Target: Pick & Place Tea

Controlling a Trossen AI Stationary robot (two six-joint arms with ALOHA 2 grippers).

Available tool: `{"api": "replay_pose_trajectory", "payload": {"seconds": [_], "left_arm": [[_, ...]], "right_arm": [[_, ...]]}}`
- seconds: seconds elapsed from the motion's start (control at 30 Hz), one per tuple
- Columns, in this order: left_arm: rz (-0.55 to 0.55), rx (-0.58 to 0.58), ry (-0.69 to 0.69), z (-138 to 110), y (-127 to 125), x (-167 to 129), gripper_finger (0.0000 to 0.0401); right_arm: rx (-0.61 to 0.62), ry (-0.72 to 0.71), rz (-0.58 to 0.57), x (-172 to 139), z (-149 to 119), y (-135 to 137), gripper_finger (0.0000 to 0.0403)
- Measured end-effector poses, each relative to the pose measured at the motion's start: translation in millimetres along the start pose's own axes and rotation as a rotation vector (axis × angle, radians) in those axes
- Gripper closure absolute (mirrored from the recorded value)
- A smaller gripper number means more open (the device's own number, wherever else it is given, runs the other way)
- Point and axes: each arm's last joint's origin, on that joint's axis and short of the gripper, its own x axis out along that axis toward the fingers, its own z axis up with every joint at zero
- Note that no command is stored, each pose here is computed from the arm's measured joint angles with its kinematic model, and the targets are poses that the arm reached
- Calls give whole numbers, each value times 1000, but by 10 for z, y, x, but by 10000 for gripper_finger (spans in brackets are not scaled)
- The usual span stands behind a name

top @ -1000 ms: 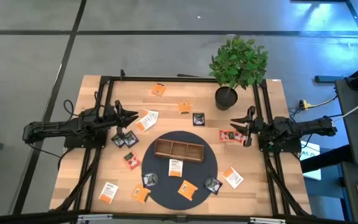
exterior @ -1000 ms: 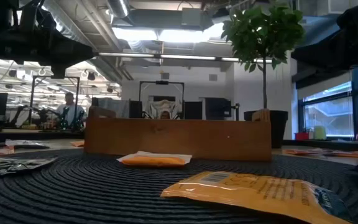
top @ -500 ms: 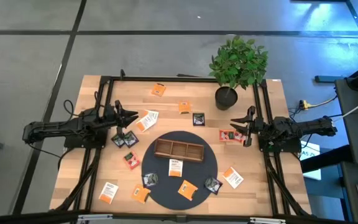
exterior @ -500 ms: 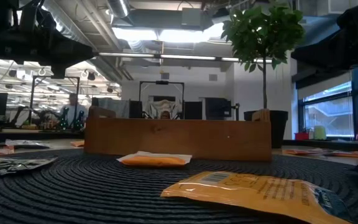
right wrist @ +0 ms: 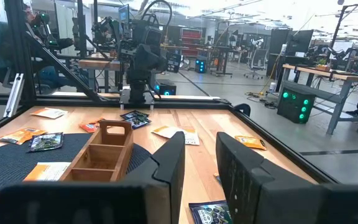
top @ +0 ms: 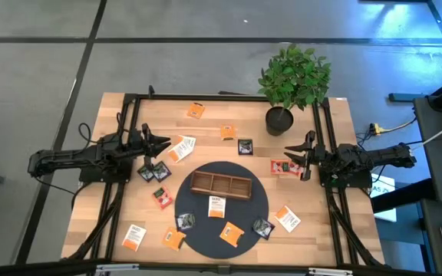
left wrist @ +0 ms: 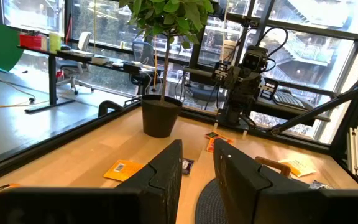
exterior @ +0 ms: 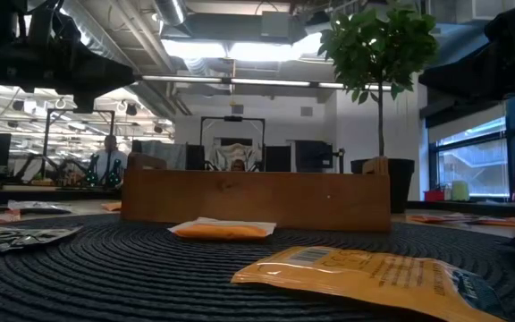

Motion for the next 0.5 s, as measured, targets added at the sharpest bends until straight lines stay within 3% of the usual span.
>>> {"api": "replay_pose_trajectory", "payload": {"seconds": [0.5], "left_arm": [[0,0,0,0,0,0,313]], "right_arm": [[18,0,0,0,1,0,309]]}}
